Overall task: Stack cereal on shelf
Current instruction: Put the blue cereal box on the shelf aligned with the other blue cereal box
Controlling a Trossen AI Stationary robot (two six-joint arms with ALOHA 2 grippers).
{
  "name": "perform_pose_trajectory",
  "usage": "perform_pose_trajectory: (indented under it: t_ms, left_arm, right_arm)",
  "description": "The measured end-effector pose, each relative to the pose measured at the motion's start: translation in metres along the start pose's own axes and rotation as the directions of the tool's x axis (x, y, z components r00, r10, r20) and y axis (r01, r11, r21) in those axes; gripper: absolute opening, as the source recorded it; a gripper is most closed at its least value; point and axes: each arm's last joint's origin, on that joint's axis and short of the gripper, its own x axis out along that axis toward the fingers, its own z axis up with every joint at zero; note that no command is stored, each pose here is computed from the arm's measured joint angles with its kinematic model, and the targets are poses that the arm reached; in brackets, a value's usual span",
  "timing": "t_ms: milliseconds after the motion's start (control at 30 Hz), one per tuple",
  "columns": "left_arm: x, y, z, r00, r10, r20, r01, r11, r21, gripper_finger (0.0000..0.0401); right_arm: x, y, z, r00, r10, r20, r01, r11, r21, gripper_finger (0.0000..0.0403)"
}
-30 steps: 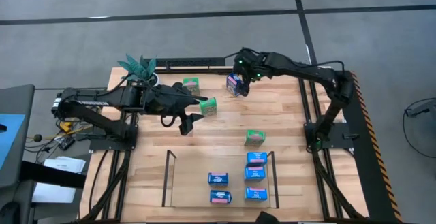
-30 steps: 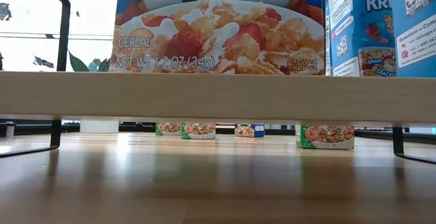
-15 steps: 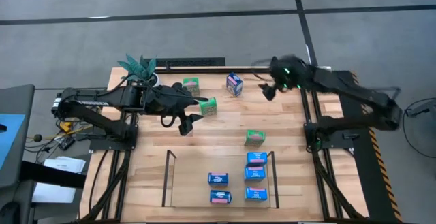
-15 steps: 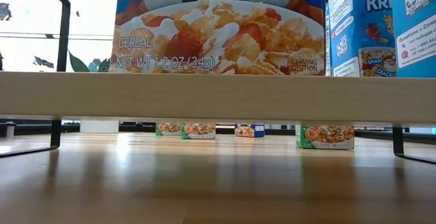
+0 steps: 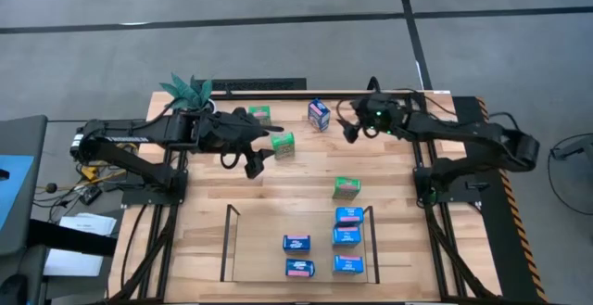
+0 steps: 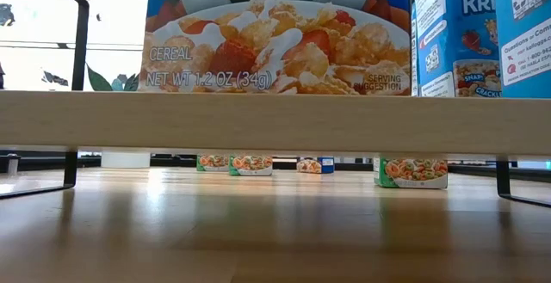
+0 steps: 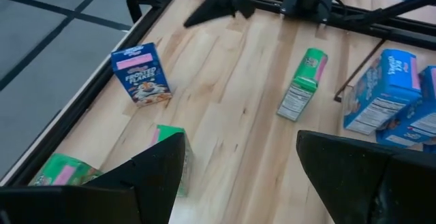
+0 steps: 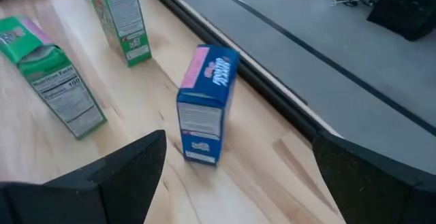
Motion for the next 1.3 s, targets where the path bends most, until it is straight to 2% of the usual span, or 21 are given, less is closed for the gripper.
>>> perform_pose_trajectory:
  t_ms: [467, 733, 867, 1000, 1300]
  left_arm:
    - [0.001, 0.004, 0.001, 1.0, 0.013, -0.001, -0.013, 1.0, -0.008, 0.0273]
    - [0.001, 0.004, 0.001, 1.0, 0.014, -0.001, -0.014, 1.0, -0.008, 0.0273]
    - [0.001, 0.004, 0.001, 1.0, 0.024, 0.001, -0.024, 1.0, -0.007, 0.0273]
    - [0.001, 0.004, 0.0, 0.999, 0.033, -0.001, -0.033, 0.999, -0.005, 0.0273]
    - [0.001, 0.005, 0.0, 0.999, 0.036, -0.005, -0.036, 0.999, -0.004, 0.0273]
  right_arm:
    - [0.062, 0.016, -0.023, 1.0, 0.017, 0.015, -0.017, 0.999, 0.032, 0.0395]
    - [0.081, 0.019, -0.033, 1.0, 0.017, 0.02, -0.018, 0.998, 0.066, 0.0395]
    - [0.092, 0.022, -0.034, 0.999, 0.053, 0.004, -0.053, 0.997, 0.062, 0.0393]
    - [0.104, 0.025, -0.037, 0.997, 0.067, -0.031, -0.066, 0.996, 0.056, 0.0371]
    - [0.104, 0.02, -0.033, 0.998, 0.052, -0.045, -0.05, 0.998, 0.049, 0.0284]
